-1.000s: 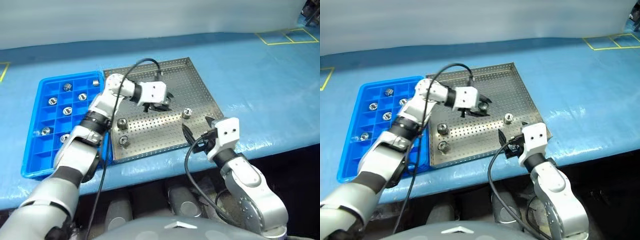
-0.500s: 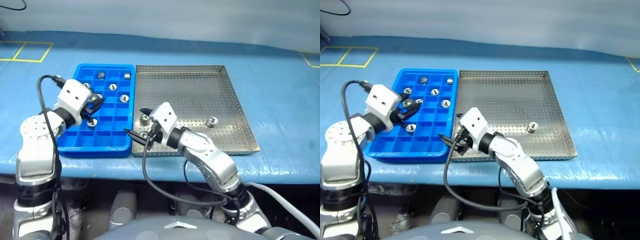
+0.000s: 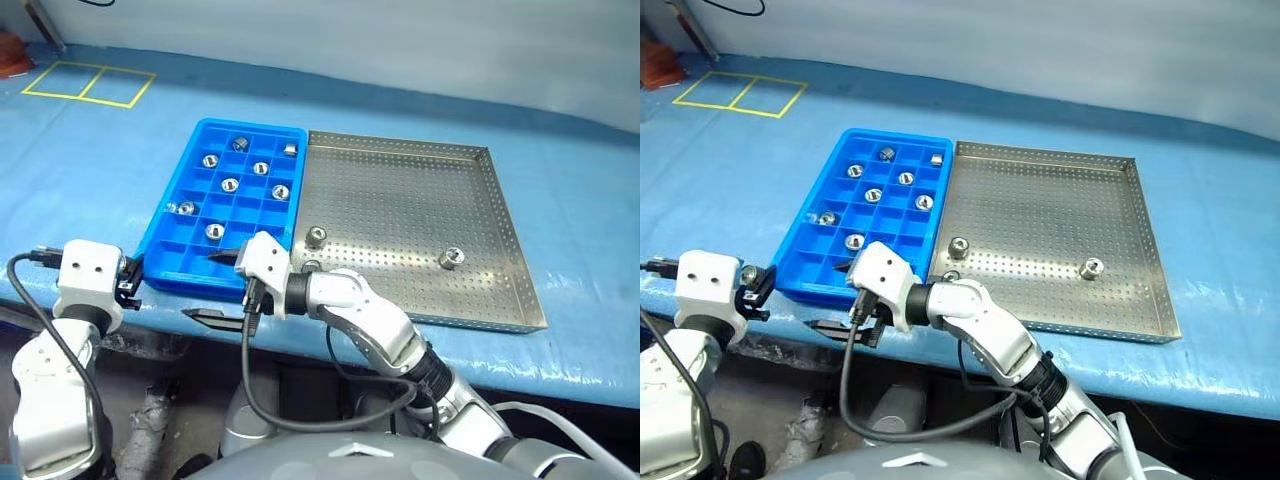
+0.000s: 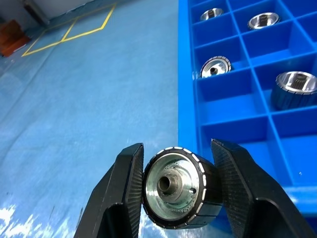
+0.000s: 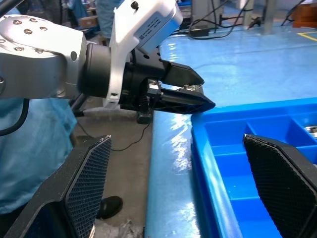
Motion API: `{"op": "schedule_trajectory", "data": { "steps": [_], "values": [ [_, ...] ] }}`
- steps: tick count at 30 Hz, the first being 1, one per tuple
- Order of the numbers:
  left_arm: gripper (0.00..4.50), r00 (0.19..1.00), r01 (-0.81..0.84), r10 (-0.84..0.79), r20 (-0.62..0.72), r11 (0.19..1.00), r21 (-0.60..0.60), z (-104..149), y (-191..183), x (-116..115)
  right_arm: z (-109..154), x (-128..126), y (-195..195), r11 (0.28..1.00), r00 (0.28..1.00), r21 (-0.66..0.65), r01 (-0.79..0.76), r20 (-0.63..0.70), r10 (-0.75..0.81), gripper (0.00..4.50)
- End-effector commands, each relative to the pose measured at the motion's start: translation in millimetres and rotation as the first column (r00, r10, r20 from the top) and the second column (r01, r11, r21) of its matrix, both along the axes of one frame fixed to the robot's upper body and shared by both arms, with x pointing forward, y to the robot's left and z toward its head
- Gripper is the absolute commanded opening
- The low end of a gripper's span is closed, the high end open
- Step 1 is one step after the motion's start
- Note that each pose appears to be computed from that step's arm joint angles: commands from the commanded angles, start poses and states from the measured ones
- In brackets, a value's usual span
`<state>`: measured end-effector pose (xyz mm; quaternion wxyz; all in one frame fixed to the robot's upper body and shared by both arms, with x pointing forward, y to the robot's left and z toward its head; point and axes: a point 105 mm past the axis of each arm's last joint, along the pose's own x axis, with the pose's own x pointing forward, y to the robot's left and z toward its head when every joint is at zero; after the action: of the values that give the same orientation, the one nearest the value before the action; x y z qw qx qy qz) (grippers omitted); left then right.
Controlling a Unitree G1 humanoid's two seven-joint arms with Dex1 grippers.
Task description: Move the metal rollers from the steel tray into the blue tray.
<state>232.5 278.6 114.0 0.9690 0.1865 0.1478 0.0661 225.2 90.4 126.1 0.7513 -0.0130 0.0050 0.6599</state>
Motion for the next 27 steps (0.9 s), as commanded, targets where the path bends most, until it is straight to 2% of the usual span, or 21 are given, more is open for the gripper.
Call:
{"op": "schedule_trajectory", "data": {
  "steps": [1,8,19,27],
  "values": [
    [1.89,0.994,0.011,-0.016,0.103,0.999,0.053,19.4,-9.2,4.7,10.6,-3.8,1.8,0.999,0.999,0.043,-0.022,0.03,0.021,4.5],
    [1.89,0.984,0.081,-0.089,0.153,0.995,0.06,32.6,-20.5,20.4,7.6,1.4,-4.6,0.999,0.999,0.031,0.025,0.03,-0.026,4.5],
    [1.89,0.993,0.085,-0.084,0.084,0.996,-0.009,11.4,-15.7,30.4,6.6,8.8,-13.8,0.993,0.994,0.039,0.107,0.017,-0.108,4.5],
    [1.89,0.99,0.137,-0.137,0.01,0.991,0.007,-5.4,-24.1,36.0,6.3,12.4,-19.3,0.988,0.988,0.042,0.151,0.013,-0.152,4.5]
  ]
}}
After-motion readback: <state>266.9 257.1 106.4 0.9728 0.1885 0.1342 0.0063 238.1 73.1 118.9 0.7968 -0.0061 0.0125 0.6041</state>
